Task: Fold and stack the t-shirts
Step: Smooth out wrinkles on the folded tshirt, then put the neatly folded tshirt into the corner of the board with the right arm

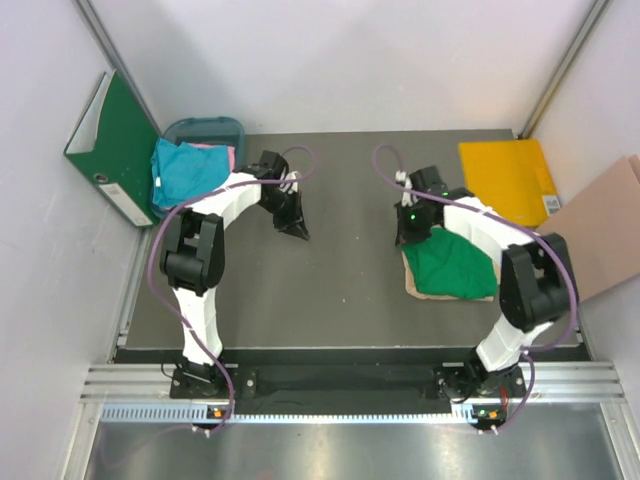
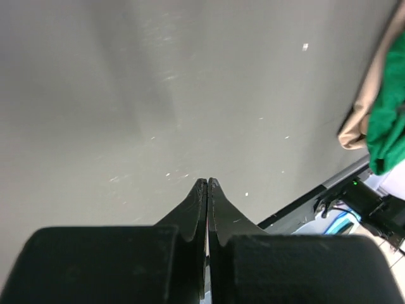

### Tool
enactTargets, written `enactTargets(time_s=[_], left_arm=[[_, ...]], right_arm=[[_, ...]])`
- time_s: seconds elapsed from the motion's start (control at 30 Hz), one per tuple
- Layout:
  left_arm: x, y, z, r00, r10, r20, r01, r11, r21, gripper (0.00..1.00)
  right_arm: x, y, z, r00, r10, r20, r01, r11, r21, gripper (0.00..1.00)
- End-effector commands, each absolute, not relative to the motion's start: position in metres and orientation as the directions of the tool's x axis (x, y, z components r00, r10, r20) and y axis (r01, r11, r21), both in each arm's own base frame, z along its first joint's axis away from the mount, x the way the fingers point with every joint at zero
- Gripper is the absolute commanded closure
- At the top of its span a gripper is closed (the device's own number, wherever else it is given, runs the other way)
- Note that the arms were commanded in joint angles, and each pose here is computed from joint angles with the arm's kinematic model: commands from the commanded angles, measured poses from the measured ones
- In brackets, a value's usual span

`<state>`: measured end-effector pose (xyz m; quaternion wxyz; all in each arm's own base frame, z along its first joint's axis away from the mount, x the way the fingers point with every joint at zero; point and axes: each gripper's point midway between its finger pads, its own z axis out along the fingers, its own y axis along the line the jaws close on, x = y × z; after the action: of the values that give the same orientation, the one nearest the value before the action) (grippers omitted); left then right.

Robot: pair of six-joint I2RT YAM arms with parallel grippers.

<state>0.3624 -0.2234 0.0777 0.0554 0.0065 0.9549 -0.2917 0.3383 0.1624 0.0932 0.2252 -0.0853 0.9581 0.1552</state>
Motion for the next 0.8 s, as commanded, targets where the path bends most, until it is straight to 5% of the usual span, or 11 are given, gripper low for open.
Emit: enactTargets(time_s=[0.0, 0.13, 0.17, 0.27, 0.3, 0.77], left_arm=[[0.364, -0.221, 0.090, -0.990, 0.000, -0.139, 0.074, 0.848, -0.525, 1.00], [0.363, -0.221, 0.088, -0.992, -0.017, -0.127, 0.052, 0.850, -0.525, 0.98], [0.364, -0.220, 0.089, -0.991, -0.020, -0.130, 0.051, 0.852, -0.521, 0.71], [0.366, -0.216, 0.090, -0.988, -0.033, -0.148, 0.046, 0.865, -0.500, 0.32], [0.367, -0.215, 0.092, -0.988, -0.036, -0.153, 0.046, 0.867, -0.497, 0.03], [0.367, -0.210, 0.091, -0.987, -0.026, -0.158, 0.054, 0.875, -0.482, 0.01]], right_arm=[[0.310, 0.191, 0.064, -0.925, -0.163, -0.343, -0.285, 0.895, 0.344, 1.00], [0.301, 0.192, 0.046, -0.943, -0.204, -0.264, -0.291, 0.889, 0.353, 1.00], [0.300, 0.191, 0.041, -0.946, -0.208, -0.251, -0.287, 0.895, 0.341, 1.00], [0.299, 0.183, 0.035, -0.949, -0.216, -0.230, -0.281, 0.911, 0.302, 1.00], [0.299, 0.181, 0.034, -0.950, -0.218, -0.225, -0.279, 0.915, 0.292, 1.00], [0.286, 0.112, 0.007, -0.976, -0.177, -0.128, -0.177, 0.984, -0.017, 1.00]])
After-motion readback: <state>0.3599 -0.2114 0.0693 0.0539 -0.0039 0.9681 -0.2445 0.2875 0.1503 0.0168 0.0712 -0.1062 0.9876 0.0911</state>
